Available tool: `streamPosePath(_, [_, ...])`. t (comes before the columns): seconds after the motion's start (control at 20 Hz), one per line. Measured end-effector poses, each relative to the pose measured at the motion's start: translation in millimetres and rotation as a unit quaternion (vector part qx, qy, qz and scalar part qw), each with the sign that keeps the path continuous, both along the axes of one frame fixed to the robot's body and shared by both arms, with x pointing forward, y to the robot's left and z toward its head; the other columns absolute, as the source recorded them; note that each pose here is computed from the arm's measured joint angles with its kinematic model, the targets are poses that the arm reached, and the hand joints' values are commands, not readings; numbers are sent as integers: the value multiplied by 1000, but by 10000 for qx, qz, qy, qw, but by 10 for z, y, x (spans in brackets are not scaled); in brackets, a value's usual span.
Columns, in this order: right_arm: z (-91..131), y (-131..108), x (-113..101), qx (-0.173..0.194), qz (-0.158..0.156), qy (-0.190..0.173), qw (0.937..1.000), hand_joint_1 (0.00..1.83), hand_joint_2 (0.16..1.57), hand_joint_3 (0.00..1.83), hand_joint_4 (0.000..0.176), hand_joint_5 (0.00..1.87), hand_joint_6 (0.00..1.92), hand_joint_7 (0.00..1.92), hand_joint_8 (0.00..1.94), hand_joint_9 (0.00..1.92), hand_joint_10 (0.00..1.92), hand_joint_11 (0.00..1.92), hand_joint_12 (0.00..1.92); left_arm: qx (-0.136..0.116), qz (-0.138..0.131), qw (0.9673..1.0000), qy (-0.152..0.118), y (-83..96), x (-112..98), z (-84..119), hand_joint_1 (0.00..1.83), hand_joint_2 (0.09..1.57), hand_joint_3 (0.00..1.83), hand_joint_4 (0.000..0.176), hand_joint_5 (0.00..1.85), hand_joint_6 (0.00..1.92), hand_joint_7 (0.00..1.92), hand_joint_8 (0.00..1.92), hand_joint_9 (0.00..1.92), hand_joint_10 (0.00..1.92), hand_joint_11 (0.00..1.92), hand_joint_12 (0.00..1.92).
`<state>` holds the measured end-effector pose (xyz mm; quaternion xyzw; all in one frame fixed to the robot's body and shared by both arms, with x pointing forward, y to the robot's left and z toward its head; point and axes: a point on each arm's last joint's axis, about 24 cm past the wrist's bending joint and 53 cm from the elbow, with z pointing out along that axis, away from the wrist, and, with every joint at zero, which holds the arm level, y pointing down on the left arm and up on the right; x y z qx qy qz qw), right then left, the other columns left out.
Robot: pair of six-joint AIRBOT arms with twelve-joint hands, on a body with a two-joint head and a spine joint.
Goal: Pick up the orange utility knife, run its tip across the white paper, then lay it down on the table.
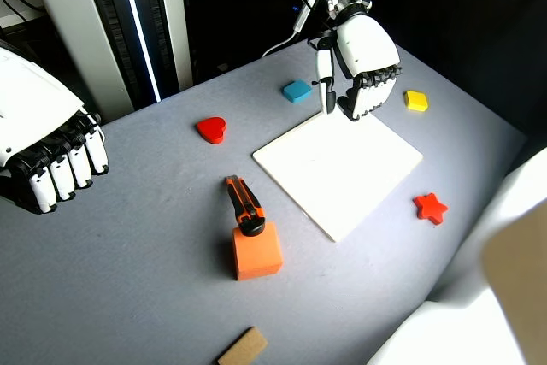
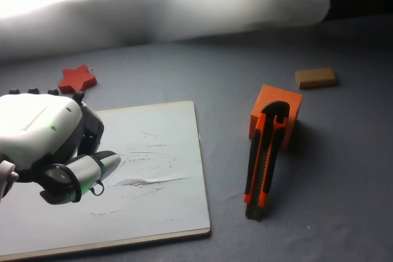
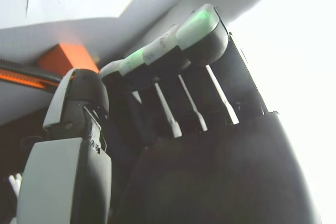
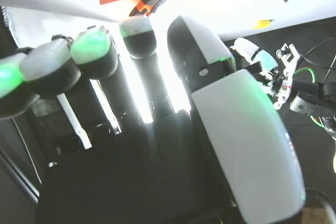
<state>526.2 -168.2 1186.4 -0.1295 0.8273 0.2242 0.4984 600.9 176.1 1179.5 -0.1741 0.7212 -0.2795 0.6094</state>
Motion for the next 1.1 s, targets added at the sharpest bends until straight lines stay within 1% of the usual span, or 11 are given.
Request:
streamPosePath(0.1, [31,38,-10,22,34,-47,10000,246,1173,24,0,49,20,115,2,117,41,0,351,-24,119,9999,-16,58,16,9,82,1283,39,15,0,0,0,0,39,19,0,133])
streamPosePath(0.3, [81,138,-47,76,237,-157,9996,249,1163,0,0,63,2,132,1,135,11,0,383,85,242,9995,-187,165,75,59,108,1292,5,4,0,0,0,0,40,6,0,61])
streamPosePath(0.5, [200,257,33,218,609,-462,9968,250,1160,0,0,37,1,96,1,111,3,0,319,162,325,9993,-32,230,38,-65,78,1299,5,4,0,0,0,0,27,3,0,37])
streamPosePath(0.55, [240,285,75,139,800,-664,9945,405,1103,0,0,33,2,94,1,107,3,0,365,168,341,9993,-47,238,39,-60,89,1296,3,1,0,0,0,0,32,4,0,7])
streamPosePath(0.6, [276,317,113,41,1056,-885,9905,690,1067,0,0,6,0,34,0,66,1,0,244,192,359,9992,-57,252,35,-66,108,1294,1,7,0,0,0,0,29,3,0,1])
streamPosePath(0.65, [286,329,141,60,1172,-929,9887,754,1055,0,0,0,0,20,0,56,0,0,198,179,392,9991,-33,265,36,-76,112,1294,1,8,0,0,0,0,29,2,0,0])
streamPosePath(0.7, [282,359,160,75,1341,-950,9864,928,1038,0,0,0,0,0,0,4,0,0,15,161,452,9988,26,278,35,-110,127,1293,0,3,0,0,0,0,27,1,0,0])
streamPosePath(0.8, [225,437,170,-76,1806,-994,9785,1058,1038,0,0,0,0,0,0,0,0,0,0,212,457,9986,134,279,2,-178,99,1298,2,6,0,0,0,0,20,1,0,0])
streamPosePath(0.9, [211,525,176,-86,2174,-946,9714,1059,1048,0,0,0,0,0,0,0,0,0,0,267,407,9987,172,241,-13,-224,101,1297,1,6,0,0,0,0,32,6,0,0])
streamPosePath(1.0, [222,620,231,-126,2401,-951,9660,1076,1050,0,0,0,0,0,0,0,0,0,0,248,348,9989,216,178,-26,-270,106,1298,1,11,0,0,0,0,34,6,1,0])
streamPosePath(1.1, [248,734,333,-49,2495,-848,9647,1070,1065,0,0,0,0,0,0,0,0,0,0,240,227,9990,288,71,-53,-353,97,1302,3,11,0,0,0,0,34,5,2,1])
